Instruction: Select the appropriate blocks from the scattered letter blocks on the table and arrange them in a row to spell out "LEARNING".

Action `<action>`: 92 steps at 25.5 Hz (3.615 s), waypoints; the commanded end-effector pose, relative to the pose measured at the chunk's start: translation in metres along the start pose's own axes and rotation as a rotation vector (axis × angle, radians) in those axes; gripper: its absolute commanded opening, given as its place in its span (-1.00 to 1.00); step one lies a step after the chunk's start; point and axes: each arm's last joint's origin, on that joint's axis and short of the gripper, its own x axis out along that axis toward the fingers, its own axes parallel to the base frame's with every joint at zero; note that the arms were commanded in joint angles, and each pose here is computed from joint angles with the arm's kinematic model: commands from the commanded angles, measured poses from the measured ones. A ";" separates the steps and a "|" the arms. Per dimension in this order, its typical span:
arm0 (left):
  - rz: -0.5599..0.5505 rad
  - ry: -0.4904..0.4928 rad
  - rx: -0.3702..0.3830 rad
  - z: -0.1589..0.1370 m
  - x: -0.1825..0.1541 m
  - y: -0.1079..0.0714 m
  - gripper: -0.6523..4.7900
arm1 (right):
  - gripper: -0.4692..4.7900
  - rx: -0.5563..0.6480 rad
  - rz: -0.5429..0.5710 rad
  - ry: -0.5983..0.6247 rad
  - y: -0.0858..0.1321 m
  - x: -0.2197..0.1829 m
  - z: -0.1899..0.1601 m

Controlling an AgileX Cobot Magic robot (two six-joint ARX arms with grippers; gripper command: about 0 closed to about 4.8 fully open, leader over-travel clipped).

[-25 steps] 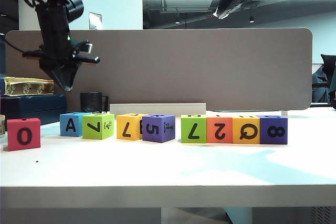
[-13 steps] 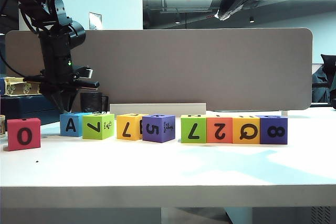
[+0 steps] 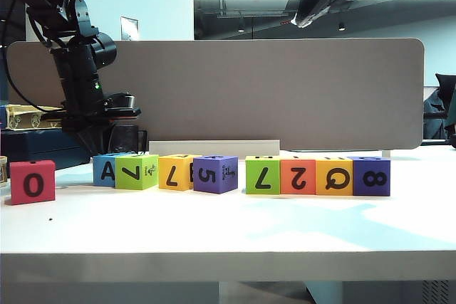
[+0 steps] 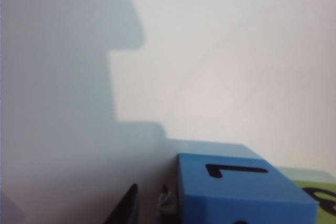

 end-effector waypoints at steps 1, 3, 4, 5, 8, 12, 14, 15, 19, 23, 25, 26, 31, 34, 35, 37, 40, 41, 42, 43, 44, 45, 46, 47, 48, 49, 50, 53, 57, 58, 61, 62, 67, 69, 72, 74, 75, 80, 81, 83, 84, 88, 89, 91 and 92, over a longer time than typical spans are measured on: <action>-0.031 0.024 0.019 -0.002 -0.002 -0.005 -0.59 | -0.83 -0.003 0.000 -0.018 0.000 -0.002 0.002; -0.053 0.031 0.020 -0.003 -0.002 -0.006 -0.59 | -0.83 -0.003 0.000 -0.018 0.000 -0.002 0.002; -0.080 0.032 0.025 -0.003 -0.002 -0.007 -0.59 | -0.83 -0.003 0.000 -0.018 0.000 -0.002 0.002; -0.111 0.032 0.032 -0.003 -0.002 -0.008 -0.59 | -0.83 -0.003 0.000 -0.018 0.000 -0.002 0.002; -0.150 0.032 0.050 -0.003 -0.002 -0.016 -0.60 | -0.83 -0.003 0.001 -0.018 0.000 -0.002 0.002; -0.172 0.045 0.073 -0.004 -0.002 -0.028 -0.64 | -0.83 -0.003 0.001 -0.017 0.000 -0.002 0.002; -0.173 0.053 0.082 -0.004 -0.002 -0.033 -0.69 | -0.83 -0.003 0.001 -0.017 0.000 -0.002 0.002; -0.180 0.056 0.082 -0.005 -0.002 -0.034 -0.69 | -0.83 -0.003 0.001 -0.017 0.000 -0.002 0.002; -0.182 0.091 0.095 -0.008 -0.002 -0.042 -0.69 | -0.83 -0.003 0.001 -0.017 0.000 -0.002 0.002; -0.186 0.125 0.088 -0.011 -0.002 -0.044 -0.69 | -0.83 -0.003 0.001 -0.017 0.000 -0.002 0.002; -0.160 0.131 0.089 -0.011 -0.003 -0.043 -0.71 | -0.83 -0.003 0.001 -0.016 0.000 -0.002 0.002; -0.128 0.132 0.092 -0.011 -0.002 -0.042 -0.72 | -0.83 -0.003 0.001 -0.016 0.000 -0.002 0.002; 0.034 0.125 0.103 -0.008 -0.006 -0.037 -0.72 | -0.83 -0.003 0.001 -0.017 0.000 -0.002 0.002; 0.185 0.116 0.116 -0.003 -0.022 -0.033 -0.72 | -0.83 -0.003 0.001 -0.017 0.000 -0.002 0.002; 0.216 0.108 0.127 -0.002 -0.034 -0.033 -0.72 | -0.83 -0.003 0.001 -0.017 0.000 -0.002 0.002; 0.206 0.098 0.126 -0.002 -0.046 -0.033 -0.77 | -0.83 -0.004 0.001 -0.018 0.000 -0.002 0.002; 0.139 0.078 0.129 -0.004 -0.068 -0.036 -0.78 | -0.83 -0.004 0.001 -0.021 0.000 -0.002 0.003; 0.111 0.067 0.128 -0.005 -0.077 -0.037 -0.78 | -0.83 -0.004 0.000 -0.023 0.000 -0.002 0.003; 0.088 0.059 0.126 -0.005 -0.083 -0.038 -0.78 | -0.83 -0.004 0.000 -0.025 0.000 -0.002 0.003; 0.060 0.049 0.125 -0.006 -0.090 -0.040 -0.78 | -0.83 -0.004 0.000 -0.027 0.000 -0.002 0.003; 0.036 0.040 0.127 -0.007 -0.095 -0.042 -0.78 | -0.83 -0.004 0.000 -0.031 0.000 -0.002 0.004; 0.009 0.032 0.131 -0.007 -0.101 -0.044 -0.78 | -0.83 -0.004 0.000 -0.034 0.000 -0.002 0.004; -0.009 0.030 0.136 -0.008 -0.103 -0.047 -0.78 | -0.83 -0.004 0.000 -0.035 0.000 -0.002 0.004; -0.021 0.032 0.143 -0.009 -0.105 -0.050 -0.78 | -0.83 -0.004 0.000 -0.037 0.000 -0.002 0.004; -0.049 0.039 0.148 -0.010 -0.106 -0.051 -0.78 | -0.83 -0.004 0.000 -0.037 0.000 -0.002 0.004; -0.082 0.057 0.179 -0.012 -0.106 -0.060 -0.78 | -0.83 -0.004 0.000 -0.037 0.000 -0.002 0.004; -0.106 0.067 0.191 -0.013 -0.106 -0.064 -0.78 | -0.83 -0.004 0.000 -0.037 0.000 -0.002 0.004; -0.171 0.076 0.241 -0.017 -0.100 -0.081 -0.78 | -0.83 -0.004 0.000 -0.040 0.000 -0.002 0.004; -0.204 0.124 0.292 -0.026 -0.089 -0.103 -0.78 | -0.83 -0.005 0.000 -0.040 0.000 -0.002 0.004; -0.202 0.141 0.306 -0.029 -0.086 -0.109 -0.78 | -0.83 -0.005 0.000 -0.041 0.000 -0.002 0.005; -0.167 0.171 0.344 -0.037 -0.078 -0.123 -0.78 | -0.83 -0.005 0.000 -0.040 0.000 -0.002 0.004; -0.152 0.180 0.354 -0.039 -0.076 -0.126 -0.78 | -0.83 -0.005 0.000 -0.040 0.000 -0.002 0.004; -0.145 0.243 0.377 -0.050 -0.069 -0.137 -0.78 | -0.83 -0.005 0.000 -0.040 0.000 -0.002 0.004; -0.147 0.257 0.385 -0.053 -0.066 -0.140 -0.78 | -0.83 -0.005 0.000 -0.040 0.000 -0.002 0.004; -0.153 0.266 0.390 -0.057 -0.059 -0.143 -0.78 | -0.83 -0.005 0.000 -0.040 0.000 -0.002 0.004; -0.152 0.271 0.397 -0.060 -0.054 -0.145 -0.78 | -0.83 -0.005 0.000 -0.040 0.000 -0.002 0.004; -0.151 0.267 0.397 -0.061 -0.051 -0.145 -0.78 | -0.83 -0.005 0.000 -0.039 0.000 -0.002 0.004; -0.153 0.194 0.398 -0.058 -0.042 -0.147 -0.78 | -0.83 -0.004 0.003 -0.038 0.000 -0.002 0.004; -0.154 0.178 0.398 -0.057 -0.042 -0.148 -0.78 | -0.83 -0.004 0.004 -0.038 0.000 -0.002 0.004; -0.154 0.151 0.398 -0.054 -0.041 -0.148 -0.78 | -0.83 -0.004 0.004 -0.035 0.000 -0.002 0.004; -0.154 0.144 0.396 -0.053 -0.041 -0.148 -0.78 | -0.83 -0.004 0.004 -0.033 0.000 -0.002 0.004; -0.154 0.141 0.390 -0.053 -0.039 -0.149 -0.78 | -0.83 -0.004 0.004 -0.025 0.000 -0.002 0.003; -0.154 0.138 0.389 -0.053 -0.038 -0.149 -0.78 | -0.83 -0.004 0.004 -0.025 0.000 -0.002 0.003; -0.155 0.150 0.374 -0.053 -0.036 -0.149 -0.78 | -0.83 -0.004 0.004 -0.022 0.000 -0.002 0.003; -0.156 0.162 0.371 -0.055 -0.036 -0.149 -0.78 | -0.83 -0.004 0.005 -0.018 0.000 -0.002 0.002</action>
